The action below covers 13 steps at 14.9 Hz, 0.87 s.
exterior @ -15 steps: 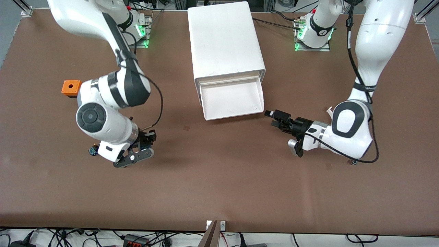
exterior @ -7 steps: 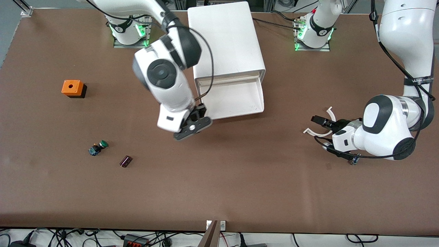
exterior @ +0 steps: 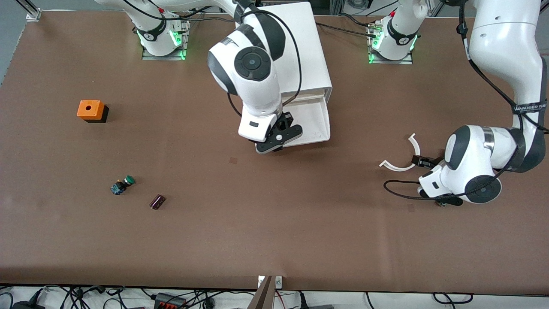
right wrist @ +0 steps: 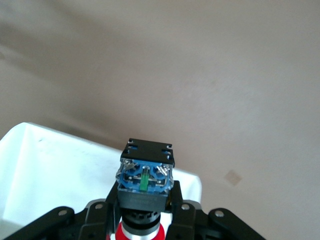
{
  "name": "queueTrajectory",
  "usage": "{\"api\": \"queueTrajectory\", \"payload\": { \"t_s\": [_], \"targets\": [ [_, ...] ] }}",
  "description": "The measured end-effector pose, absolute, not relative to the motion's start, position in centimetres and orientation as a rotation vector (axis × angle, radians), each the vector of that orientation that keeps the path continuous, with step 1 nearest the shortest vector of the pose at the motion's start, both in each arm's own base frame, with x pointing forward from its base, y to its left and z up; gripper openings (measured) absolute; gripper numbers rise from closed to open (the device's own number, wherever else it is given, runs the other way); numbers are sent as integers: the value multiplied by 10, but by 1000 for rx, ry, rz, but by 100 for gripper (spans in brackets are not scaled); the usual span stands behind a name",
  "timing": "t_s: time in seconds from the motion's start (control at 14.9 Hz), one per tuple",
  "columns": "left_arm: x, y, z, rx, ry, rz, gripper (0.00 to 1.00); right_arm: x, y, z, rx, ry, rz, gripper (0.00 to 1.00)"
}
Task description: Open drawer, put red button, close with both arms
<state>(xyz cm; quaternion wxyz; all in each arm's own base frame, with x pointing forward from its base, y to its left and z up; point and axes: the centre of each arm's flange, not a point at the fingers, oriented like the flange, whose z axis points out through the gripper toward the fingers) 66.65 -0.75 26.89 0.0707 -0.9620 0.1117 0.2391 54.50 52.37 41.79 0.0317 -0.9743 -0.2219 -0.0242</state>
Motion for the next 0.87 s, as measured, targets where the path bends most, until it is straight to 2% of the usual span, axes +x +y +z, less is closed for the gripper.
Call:
{"api": "queueTrajectory", "payload": {
  "t_s": [0.34,0.61,0.87],
  "targets": [
    [667,6,247,-2892,314,741,100,520,554,376,-2996,-661,33,41],
    [667,23,234,-2900,277,752,100,517,558,357,-2987,-624,97,41],
    [676,36,246,-2925,242,693,100,516,558,351,-3006,-570,128,41]
  ]
}}
